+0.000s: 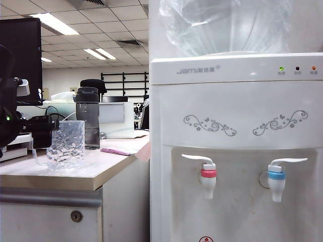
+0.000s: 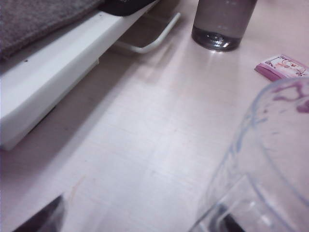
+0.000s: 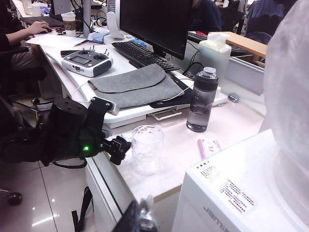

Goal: Pick up the plastic mug from the left desk, go to the cold water outlet of the water dispenser, press the vertical switch to get some water, then put the mug back on the desk.

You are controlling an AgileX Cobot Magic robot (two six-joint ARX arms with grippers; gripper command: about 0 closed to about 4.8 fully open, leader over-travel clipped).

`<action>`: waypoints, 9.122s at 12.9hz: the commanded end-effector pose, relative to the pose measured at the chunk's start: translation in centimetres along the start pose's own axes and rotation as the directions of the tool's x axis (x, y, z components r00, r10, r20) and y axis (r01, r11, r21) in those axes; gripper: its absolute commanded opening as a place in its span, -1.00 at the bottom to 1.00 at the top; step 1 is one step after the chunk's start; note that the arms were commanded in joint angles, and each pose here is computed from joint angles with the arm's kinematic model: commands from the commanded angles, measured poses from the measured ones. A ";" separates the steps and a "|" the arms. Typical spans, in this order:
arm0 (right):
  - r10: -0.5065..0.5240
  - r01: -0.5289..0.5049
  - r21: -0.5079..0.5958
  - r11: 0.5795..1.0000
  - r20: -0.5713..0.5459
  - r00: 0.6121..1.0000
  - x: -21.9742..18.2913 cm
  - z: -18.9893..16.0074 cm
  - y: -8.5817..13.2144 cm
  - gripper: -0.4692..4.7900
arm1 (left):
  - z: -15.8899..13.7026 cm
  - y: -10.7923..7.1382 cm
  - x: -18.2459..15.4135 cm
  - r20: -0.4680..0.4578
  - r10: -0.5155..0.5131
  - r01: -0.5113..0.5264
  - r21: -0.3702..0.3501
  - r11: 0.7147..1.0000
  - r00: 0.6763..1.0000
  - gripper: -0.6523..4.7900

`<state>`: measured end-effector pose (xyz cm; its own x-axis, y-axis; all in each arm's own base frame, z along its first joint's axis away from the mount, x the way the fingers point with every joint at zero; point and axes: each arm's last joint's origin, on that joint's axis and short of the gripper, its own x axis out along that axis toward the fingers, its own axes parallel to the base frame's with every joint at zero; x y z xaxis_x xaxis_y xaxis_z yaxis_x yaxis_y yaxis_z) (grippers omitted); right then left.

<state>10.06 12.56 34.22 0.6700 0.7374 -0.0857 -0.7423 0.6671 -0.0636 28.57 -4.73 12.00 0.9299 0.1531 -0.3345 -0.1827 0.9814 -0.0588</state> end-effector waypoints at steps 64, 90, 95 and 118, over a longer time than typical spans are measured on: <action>-0.167 0.167 -0.004 0.986 0.080 0.983 -7.8 0.4 -1.1 -0.83 | -4.6 -17.0 -12.4 -0.054 -0.786 0.778 0.198 0.596 0.616 -0.78; -0.219 0.218 -0.028 0.976 -0.015 0.976 -7.8 -0.5 -1.2 -0.82 | -9.8 -22.8 -8.8 -0.107 -0.806 0.793 0.293 0.533 0.582 -0.78; -0.215 0.214 -0.030 0.976 -0.021 0.976 -7.8 -0.6 -1.2 -0.83 | -11.0 -22.8 -8.5 -0.113 -0.798 0.787 0.297 0.541 0.591 -0.78; -0.213 0.209 -0.053 0.977 -0.111 0.971 -8.9 -1.8 -1.2 -0.83 | -16.9 -32.0 -7.3 0.031 -0.435 0.426 0.155 0.891 0.900 -0.78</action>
<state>5.00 5.07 33.21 0.8046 0.5636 -0.1867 -0.5892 0.7967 -0.1342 22.24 -39.20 0.05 0.9072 -0.3170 -0.2765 0.3205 0.9466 -0.0339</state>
